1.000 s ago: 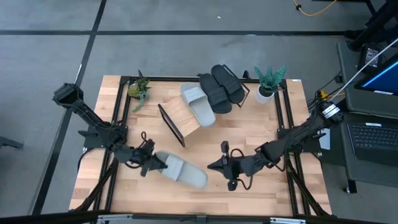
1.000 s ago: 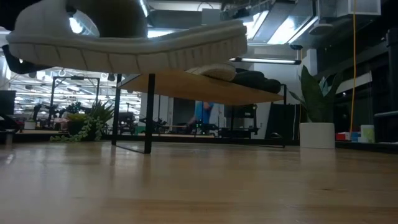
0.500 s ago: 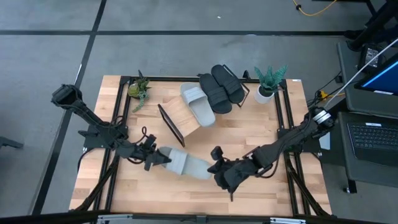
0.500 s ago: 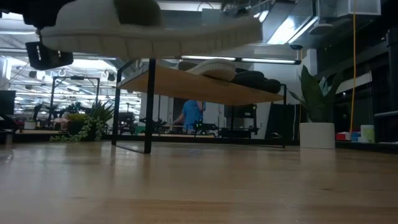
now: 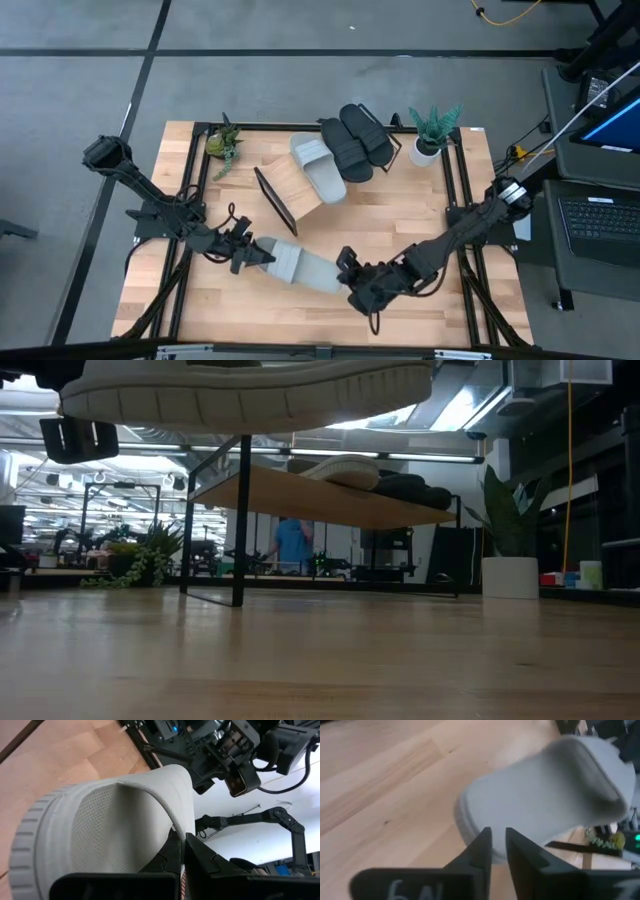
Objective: Pick and place slides into the shelf
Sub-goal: Put the gray slipper on the shelf
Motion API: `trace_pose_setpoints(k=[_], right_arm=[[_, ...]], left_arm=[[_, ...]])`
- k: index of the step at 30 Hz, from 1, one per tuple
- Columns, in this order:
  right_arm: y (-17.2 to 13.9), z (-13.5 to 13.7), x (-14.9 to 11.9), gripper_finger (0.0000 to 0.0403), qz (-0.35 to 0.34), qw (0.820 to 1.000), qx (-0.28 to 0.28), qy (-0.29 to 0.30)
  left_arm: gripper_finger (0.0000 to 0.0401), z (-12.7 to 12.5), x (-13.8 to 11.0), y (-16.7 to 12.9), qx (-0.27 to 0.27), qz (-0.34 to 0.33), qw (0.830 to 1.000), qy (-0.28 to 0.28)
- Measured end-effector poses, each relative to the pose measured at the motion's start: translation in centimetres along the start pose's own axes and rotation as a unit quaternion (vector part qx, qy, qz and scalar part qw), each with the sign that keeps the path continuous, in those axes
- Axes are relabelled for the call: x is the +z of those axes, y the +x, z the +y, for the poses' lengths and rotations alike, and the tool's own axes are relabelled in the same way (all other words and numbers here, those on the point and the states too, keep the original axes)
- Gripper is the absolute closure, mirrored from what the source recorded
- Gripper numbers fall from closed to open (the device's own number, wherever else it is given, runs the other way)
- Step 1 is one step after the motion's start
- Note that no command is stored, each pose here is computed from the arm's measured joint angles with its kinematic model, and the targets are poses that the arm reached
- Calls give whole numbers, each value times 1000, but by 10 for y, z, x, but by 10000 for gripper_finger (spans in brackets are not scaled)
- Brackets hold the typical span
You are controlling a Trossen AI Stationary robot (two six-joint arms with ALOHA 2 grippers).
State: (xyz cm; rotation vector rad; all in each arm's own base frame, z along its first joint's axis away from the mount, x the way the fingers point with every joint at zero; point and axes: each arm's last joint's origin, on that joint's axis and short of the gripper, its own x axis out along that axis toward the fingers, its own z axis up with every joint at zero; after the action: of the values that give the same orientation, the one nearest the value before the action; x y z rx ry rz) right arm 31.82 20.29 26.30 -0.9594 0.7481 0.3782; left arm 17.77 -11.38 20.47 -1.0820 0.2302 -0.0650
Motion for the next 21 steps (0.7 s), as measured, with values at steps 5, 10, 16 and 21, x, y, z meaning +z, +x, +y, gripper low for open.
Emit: trace_pose_setpoints(k=[5,10,16,21], right_arm=[[-6,9,6,294,2,1000,-15,-27],[-10,17,11,247,-6,999,-16,-41],[-11,20,12,229,-3,998,-21,-60],[-9,20,12,237,0,997,-21,-69]], left_arm=[[401,0,0,0,-1,-1,1000,0],[401,0,0,0,-1,-1,1000,-4],[401,0,0,0,-1,-1,1000,-13],[401,0,0,0,-1,-1,1000,-13]])
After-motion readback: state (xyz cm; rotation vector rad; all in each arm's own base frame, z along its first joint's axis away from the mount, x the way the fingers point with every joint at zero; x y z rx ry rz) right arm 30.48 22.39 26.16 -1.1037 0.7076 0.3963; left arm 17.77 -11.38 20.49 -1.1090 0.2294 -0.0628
